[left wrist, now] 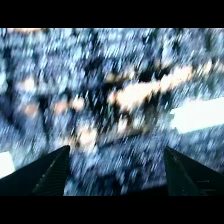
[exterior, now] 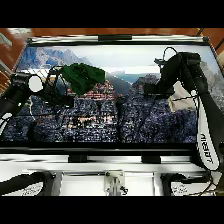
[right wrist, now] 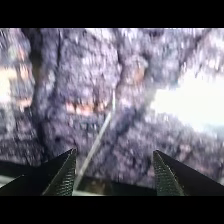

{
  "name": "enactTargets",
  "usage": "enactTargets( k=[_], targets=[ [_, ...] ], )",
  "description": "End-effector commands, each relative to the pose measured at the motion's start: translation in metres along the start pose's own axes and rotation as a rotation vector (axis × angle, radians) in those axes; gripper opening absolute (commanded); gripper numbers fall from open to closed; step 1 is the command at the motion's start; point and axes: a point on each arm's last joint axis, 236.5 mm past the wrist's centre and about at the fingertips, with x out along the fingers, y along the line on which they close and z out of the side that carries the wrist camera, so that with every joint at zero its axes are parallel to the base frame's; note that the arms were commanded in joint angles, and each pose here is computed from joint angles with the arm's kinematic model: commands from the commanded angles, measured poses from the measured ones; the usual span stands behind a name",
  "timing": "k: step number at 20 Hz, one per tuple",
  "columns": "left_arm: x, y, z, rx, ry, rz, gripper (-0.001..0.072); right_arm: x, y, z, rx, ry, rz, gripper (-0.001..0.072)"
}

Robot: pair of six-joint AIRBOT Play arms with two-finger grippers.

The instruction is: Fold the shirts.

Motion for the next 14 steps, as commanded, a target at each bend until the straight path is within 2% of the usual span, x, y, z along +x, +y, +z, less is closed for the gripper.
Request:
enactTargets(
  k=[1, 7, 14],
  targets=[
    [0.01, -0.008, 0.039, -0.023, -0.147, -0.04, 0.0707, -0.001, 0.002, 0.018, 0.005, -0.076, 0.008, 0.0586],
    [0.024, 0.003, 0.109, -0.086, -0.396, -0.041, 0.0705, -0.006, 0.006, 0.05, 0.006, -0.212, 0.024, 0.0586],
    [0.095, 0.052, 0.185, -0.155, -0.401, -0.006, 0.0706, -0.008, 0.018, 0.058, 0.016, -0.248, 0.077, 0.0586]
  ],
)
